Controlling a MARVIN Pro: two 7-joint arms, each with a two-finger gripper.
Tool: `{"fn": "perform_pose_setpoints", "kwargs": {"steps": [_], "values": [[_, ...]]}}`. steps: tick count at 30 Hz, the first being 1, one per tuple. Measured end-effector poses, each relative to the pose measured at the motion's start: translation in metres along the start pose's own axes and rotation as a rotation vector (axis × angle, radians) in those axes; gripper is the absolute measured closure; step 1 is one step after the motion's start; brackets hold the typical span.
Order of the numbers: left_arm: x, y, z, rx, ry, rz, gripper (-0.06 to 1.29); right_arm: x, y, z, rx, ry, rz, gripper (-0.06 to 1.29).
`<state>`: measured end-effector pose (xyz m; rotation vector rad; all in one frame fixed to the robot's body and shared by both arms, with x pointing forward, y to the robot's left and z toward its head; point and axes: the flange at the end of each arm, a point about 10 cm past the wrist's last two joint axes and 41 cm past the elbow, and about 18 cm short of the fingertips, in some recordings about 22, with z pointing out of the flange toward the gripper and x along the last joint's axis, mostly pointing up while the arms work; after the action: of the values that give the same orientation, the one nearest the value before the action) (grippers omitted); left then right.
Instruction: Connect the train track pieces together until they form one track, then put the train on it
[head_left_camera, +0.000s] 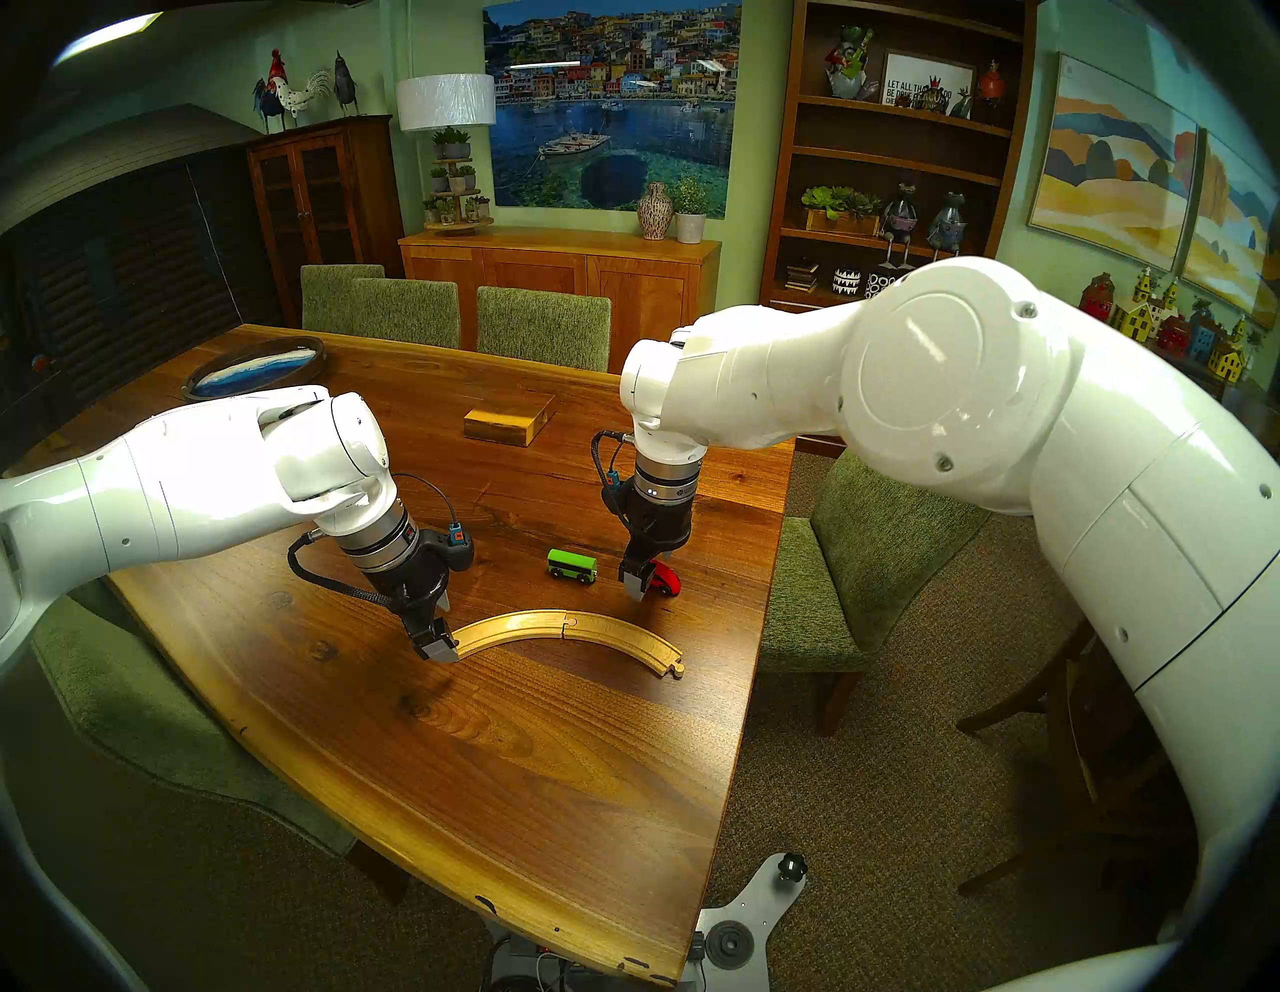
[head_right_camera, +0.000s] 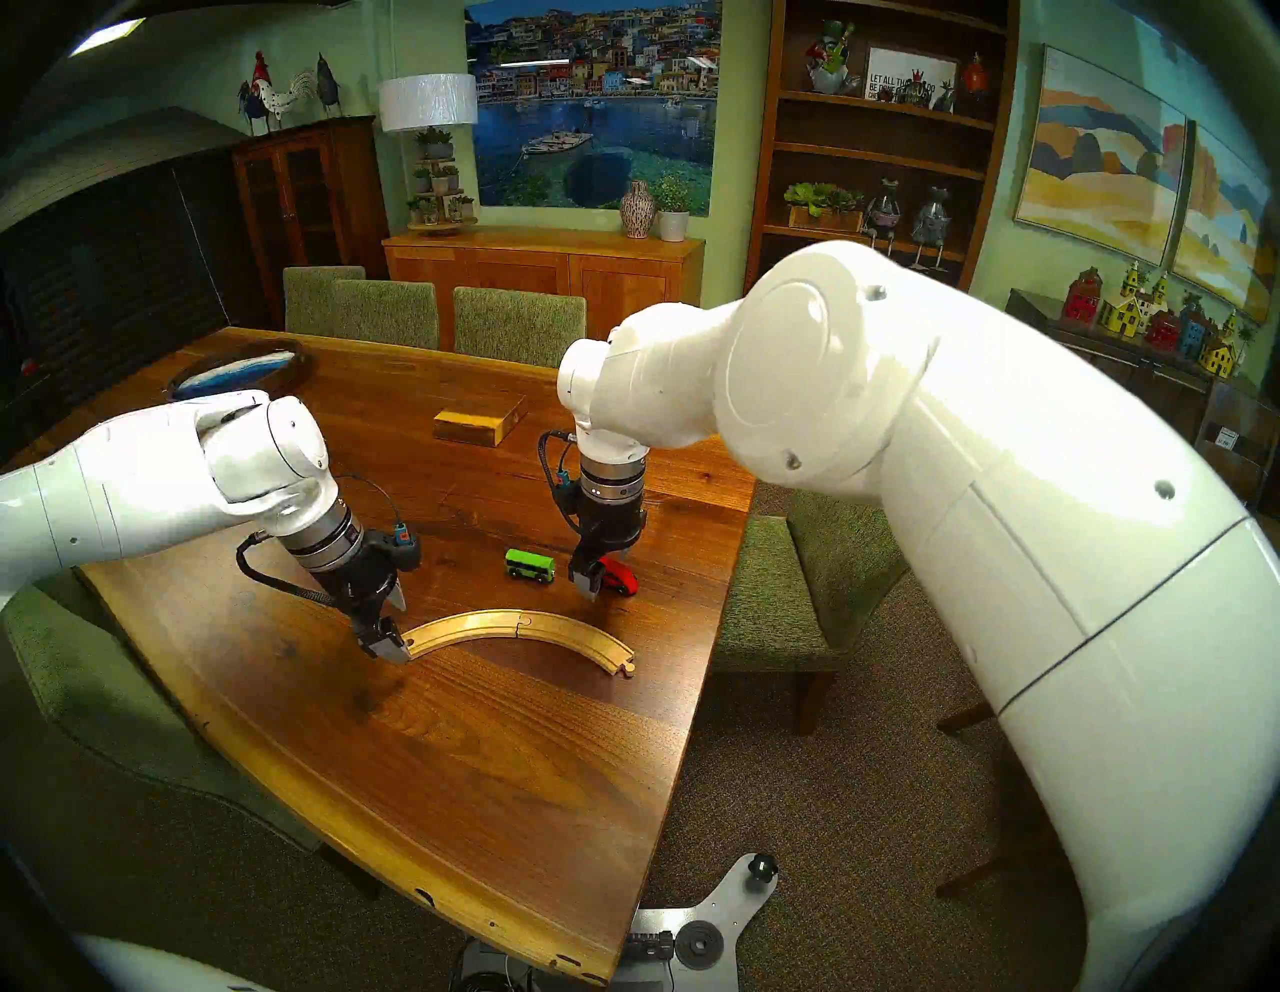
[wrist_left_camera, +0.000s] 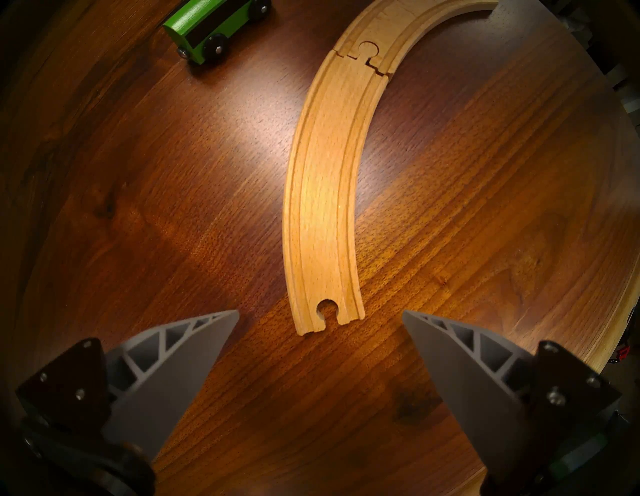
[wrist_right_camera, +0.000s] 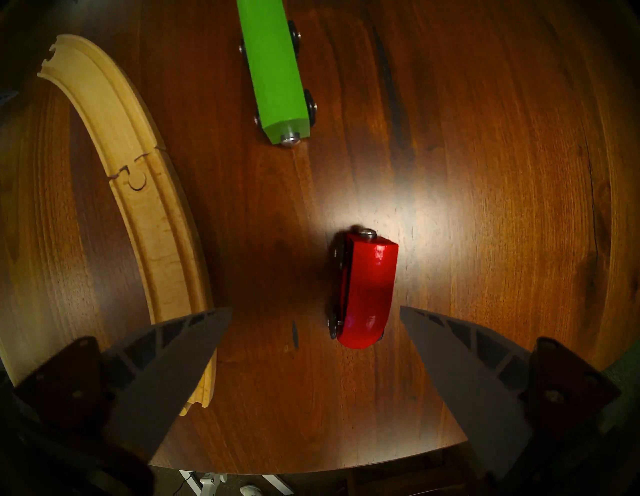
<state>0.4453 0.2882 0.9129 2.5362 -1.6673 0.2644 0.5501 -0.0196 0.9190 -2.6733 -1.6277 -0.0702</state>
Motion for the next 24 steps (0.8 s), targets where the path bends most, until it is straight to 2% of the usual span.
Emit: {"fn": "perform_pose_setpoints", "kwargs": {"steps": [3, 10, 11, 14, 17, 20, 23, 24], "values": [[0.000, 0.000, 0.000, 0.000, 0.000, 0.000, -0.03, 0.001, 0.000, 0.002, 0.003, -0.004, -0.003, 0.01], [0.000, 0.000, 0.000, 0.000, 0.000, 0.000, -0.03, 0.004, -0.001, 0.009, 0.015, -0.017, -0.012, 0.41], [0.000, 0.000, 0.000, 0.000, 0.000, 0.000, -0.03, 0.004, -0.002, 0.010, 0.018, -0.019, -0.014, 0.53], [0.000, 0.000, 0.000, 0.000, 0.000, 0.000, -0.03, 0.006, -0.002, 0.011, 0.019, -0.022, -0.015, 0.74], [0.000, 0.000, 0.000, 0.000, 0.000, 0.000, -0.02, 0.007, -0.003, 0.010, 0.021, -0.028, -0.016, 0.83], [0.000, 0.000, 0.000, 0.000, 0.000, 0.000, -0.03, 0.007, -0.006, 0.010, 0.025, -0.037, -0.016, 0.97], [0.000, 0.000, 0.000, 0.000, 0.000, 0.000, -0.03, 0.008, -0.011, 0.010, 0.036, -0.055, -0.020, 1.18], [0.000, 0.000, 0.000, 0.000, 0.000, 0.000, -0.03, 0.008, -0.012, 0.010, 0.039, -0.059, -0.021, 1.21]]}}
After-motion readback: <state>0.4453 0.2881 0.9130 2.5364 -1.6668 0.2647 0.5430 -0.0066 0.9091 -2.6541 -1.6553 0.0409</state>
